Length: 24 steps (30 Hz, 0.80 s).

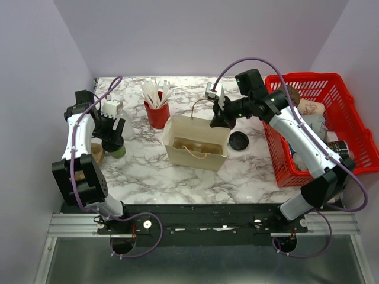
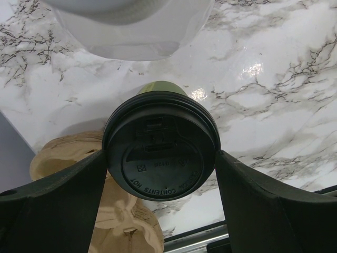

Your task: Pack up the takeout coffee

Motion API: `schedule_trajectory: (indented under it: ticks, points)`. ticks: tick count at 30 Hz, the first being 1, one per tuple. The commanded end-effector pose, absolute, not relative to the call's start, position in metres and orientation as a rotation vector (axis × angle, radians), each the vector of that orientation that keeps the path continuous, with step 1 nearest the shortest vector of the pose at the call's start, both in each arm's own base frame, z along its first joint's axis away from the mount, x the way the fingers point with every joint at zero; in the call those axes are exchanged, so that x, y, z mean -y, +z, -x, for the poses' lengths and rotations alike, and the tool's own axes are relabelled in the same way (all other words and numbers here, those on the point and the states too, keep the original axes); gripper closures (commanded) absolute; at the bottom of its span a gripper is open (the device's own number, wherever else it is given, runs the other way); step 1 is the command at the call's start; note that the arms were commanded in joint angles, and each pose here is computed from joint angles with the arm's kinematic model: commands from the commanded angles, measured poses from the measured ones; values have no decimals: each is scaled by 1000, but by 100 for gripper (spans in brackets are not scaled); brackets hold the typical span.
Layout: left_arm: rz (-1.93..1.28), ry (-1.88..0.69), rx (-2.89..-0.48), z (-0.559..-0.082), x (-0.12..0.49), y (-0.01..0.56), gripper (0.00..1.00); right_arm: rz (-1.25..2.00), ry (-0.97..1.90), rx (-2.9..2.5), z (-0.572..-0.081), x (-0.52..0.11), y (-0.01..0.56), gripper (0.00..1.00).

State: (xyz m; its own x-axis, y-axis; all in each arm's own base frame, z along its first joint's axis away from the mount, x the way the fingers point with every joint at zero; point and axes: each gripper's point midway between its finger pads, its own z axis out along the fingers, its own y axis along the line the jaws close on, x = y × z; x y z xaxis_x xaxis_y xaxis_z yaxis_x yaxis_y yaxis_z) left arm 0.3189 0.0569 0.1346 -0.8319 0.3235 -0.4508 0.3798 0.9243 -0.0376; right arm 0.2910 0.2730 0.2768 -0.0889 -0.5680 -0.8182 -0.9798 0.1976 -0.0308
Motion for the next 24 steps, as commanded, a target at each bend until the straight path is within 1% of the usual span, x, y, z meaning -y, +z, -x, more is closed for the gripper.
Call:
schedule_trajectory:
  ticks: [1, 19, 24]
  points:
    - [-517, -179, -2678, -309, -56, 129, 12, 1442, 732, -1744, -297, -277, 279, 99]
    - [-572, -119, -2694, -301, -57, 121, 12, 1443, 730, -1741, -298, -277, 278, 99]
    - [-572, -116, -2690, -301, -57, 121, 17, 1443, 730, -1741, -298, -277, 278, 99]
